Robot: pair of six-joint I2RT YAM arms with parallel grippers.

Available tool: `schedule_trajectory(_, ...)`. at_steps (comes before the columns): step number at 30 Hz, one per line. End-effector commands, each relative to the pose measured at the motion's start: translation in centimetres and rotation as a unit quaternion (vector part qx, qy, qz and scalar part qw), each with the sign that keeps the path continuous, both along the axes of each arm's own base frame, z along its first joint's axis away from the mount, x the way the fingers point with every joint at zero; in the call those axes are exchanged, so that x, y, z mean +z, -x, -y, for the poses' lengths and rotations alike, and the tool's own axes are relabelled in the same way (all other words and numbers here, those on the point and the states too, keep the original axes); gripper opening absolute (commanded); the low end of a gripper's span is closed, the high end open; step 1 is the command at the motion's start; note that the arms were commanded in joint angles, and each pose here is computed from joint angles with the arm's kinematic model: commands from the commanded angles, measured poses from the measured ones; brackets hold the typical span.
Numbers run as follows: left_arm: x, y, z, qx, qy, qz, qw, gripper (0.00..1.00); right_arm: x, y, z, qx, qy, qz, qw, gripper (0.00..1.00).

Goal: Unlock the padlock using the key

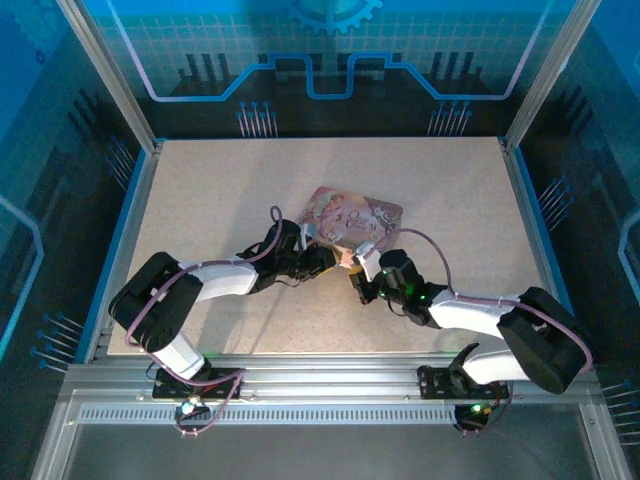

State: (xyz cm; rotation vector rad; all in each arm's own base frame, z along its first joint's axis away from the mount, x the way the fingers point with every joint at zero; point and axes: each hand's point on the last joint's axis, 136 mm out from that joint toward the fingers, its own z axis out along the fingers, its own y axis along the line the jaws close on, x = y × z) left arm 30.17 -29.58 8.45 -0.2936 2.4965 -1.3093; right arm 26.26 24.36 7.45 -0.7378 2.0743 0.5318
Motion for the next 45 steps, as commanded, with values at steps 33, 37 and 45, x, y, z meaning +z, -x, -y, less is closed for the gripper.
schedule_trajectory(33,5.0,-0.3,0.8,0.003,0.039,0.027,0.999,0.16,2.1,-1.7,-0.5,0.048,-0.042,0.013,0.998,0.01)
schedule_trajectory(37,5.5,-0.5,1.1,0.006,0.046,0.026,0.999,0.17,2.0,-1.1,-0.8,0.048,-0.047,0.016,0.998,0.01)
schedule_trajectory(45,5.4,-0.6,1.1,0.007,0.046,0.022,0.999,0.17,3.5,-1.6,-1.6,0.048,-0.063,0.032,0.996,0.01)
